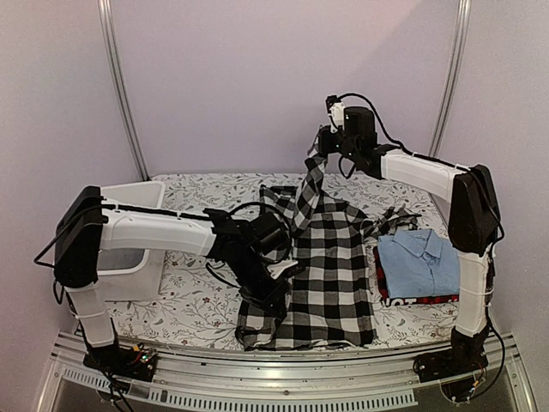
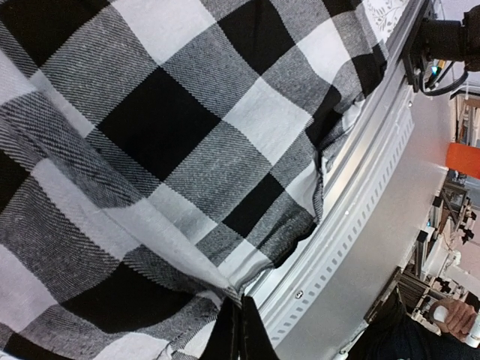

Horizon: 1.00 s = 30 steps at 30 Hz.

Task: Fold and stack the long sleeve shirts
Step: Fold the corner of the shirt at the center of the board.

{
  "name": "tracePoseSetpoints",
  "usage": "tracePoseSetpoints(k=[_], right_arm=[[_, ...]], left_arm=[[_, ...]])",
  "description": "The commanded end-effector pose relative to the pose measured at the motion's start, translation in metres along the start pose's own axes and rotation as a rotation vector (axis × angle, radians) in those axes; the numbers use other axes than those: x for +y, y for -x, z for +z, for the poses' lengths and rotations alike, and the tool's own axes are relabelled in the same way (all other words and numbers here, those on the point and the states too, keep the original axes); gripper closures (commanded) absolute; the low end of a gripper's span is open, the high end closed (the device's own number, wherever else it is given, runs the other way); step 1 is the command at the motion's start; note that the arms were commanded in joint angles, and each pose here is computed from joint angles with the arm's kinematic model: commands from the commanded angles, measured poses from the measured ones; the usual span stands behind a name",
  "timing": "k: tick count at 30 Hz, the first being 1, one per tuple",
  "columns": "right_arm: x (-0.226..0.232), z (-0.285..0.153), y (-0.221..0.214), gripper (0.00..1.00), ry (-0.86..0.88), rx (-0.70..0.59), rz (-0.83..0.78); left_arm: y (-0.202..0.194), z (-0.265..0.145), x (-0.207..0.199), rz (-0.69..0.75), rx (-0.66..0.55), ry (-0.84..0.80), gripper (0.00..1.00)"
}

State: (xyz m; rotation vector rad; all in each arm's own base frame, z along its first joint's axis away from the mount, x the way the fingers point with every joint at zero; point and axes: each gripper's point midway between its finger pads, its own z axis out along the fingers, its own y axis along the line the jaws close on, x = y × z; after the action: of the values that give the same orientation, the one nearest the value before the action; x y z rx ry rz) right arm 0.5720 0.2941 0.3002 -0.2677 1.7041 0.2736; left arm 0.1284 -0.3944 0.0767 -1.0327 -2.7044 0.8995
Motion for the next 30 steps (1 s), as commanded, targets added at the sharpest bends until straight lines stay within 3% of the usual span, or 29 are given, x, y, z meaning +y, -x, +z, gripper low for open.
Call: tracePoseSetpoints(k=[1,7,11,16,19,25,30], right_arm=[[0.0,-0.024,0.034,1.0,0.036,-0.055,0.058],[0.009,-0.032,0.038,1.0,0.096,-0.043,0.077],[0.024,-0.038,0.035,1.0,0.182,-0.007,0.109],[0.044,-0.048,0.019,1.0,0.307,0.073,0.148],[0.053,-0.057,0.01,1.0,0.363,0.112,0.172],[0.076,-0.077,-0.012,1.0,0.486,0.203,0.22],[0.099,-0.098,-0.017,1.0,0.562,0.226,0.237]], left_arm=[[0.004,0.01,-0.012,0.023,0.006,-0.044,1.0],[0.008,0.017,-0.009,0.017,0.003,-0.047,0.94],[0.015,0.015,-0.002,0.007,-0.02,-0.015,0.74],[0.049,-0.03,-0.005,-0.007,-0.166,0.014,0.53],[0.077,-0.072,0.01,-0.049,-0.306,0.065,0.52],[0.131,-0.15,0.105,-0.276,-0.586,0.171,0.68],[0.173,-0.173,0.174,-0.349,-0.687,0.243,0.82]])
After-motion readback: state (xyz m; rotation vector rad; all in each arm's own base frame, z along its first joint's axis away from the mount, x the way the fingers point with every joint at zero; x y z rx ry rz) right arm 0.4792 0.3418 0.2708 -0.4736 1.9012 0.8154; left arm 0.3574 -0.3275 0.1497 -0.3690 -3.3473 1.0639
